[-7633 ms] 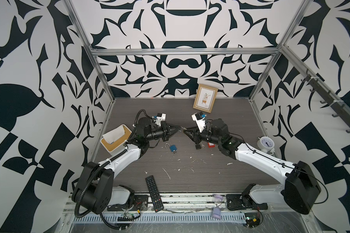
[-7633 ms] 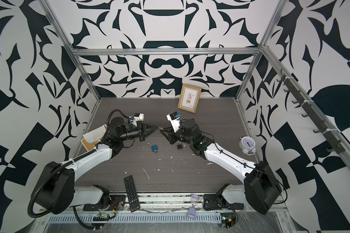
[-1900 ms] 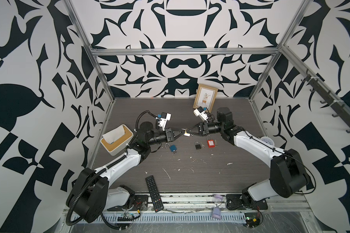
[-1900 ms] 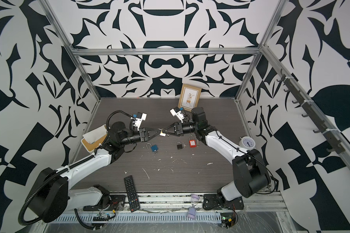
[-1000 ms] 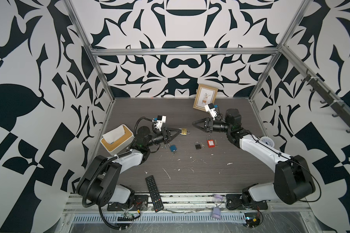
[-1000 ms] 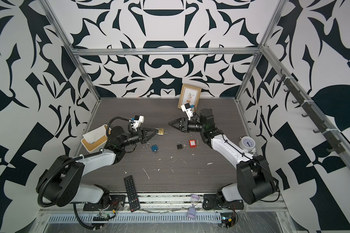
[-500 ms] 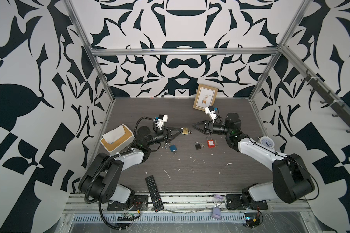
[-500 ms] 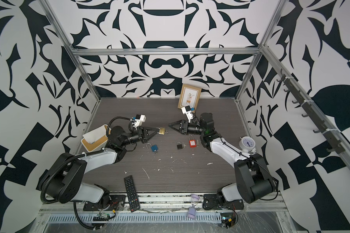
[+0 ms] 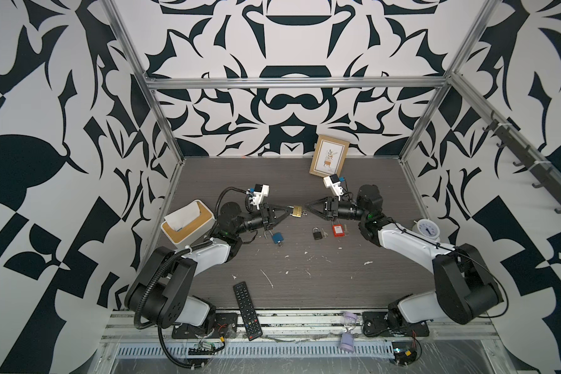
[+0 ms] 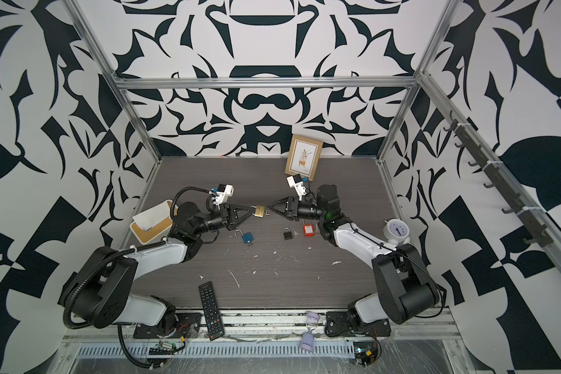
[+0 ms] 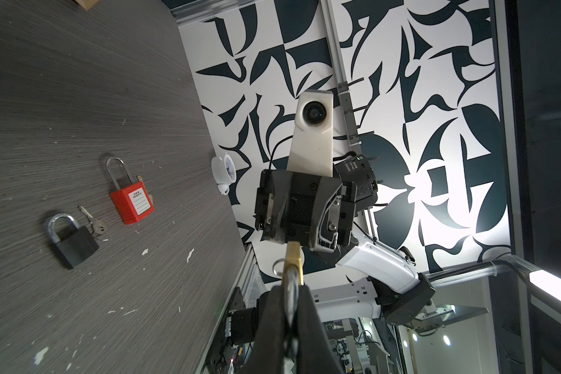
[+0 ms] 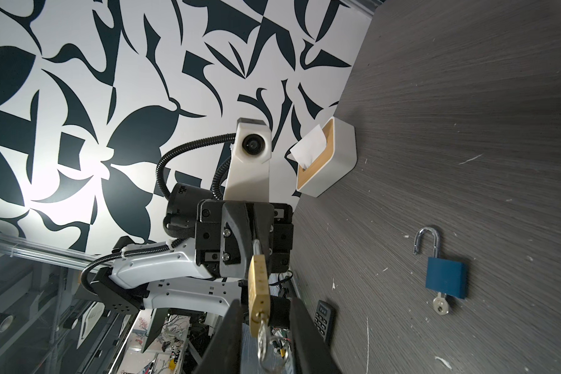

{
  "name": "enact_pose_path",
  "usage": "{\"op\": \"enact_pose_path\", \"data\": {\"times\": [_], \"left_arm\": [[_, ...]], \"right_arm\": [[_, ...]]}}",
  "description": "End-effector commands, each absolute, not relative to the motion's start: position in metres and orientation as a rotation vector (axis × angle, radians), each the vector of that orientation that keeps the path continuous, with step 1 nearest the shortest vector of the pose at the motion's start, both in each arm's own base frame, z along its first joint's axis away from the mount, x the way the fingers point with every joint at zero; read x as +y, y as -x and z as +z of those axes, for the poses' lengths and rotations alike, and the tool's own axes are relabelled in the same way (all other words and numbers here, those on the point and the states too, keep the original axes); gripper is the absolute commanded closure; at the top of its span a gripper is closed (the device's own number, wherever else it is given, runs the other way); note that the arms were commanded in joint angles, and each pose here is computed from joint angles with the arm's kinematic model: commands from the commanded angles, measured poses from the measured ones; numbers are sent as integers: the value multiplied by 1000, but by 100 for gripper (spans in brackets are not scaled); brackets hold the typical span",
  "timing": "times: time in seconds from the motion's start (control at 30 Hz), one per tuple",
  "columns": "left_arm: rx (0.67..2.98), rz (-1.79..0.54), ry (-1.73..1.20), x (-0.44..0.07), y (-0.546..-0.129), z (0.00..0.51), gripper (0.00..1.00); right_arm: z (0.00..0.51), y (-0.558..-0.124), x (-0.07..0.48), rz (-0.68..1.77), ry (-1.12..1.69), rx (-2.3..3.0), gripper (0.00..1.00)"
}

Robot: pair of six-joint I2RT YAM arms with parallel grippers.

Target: Lock with the key

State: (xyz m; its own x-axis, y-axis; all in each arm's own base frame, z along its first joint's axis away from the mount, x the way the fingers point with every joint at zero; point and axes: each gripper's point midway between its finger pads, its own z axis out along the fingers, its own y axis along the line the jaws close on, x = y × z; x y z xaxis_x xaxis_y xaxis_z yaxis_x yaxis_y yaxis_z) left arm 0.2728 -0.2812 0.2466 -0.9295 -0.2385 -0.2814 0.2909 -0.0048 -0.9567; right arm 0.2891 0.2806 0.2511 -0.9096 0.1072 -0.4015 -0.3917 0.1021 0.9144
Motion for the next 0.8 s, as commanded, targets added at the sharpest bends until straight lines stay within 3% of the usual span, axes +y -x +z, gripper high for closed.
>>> {"op": "enact_pose_path", "data": {"times": [0.0,0.77], "left_arm": [[1843,-1979,-150,-281,-269,272,100],[1842,-1963,-159,-281,-270,273,100]], "right_arm": [[261,-282,285,1880,358,1969,72],[257,-273,287,1886,361,1990,82]]}}
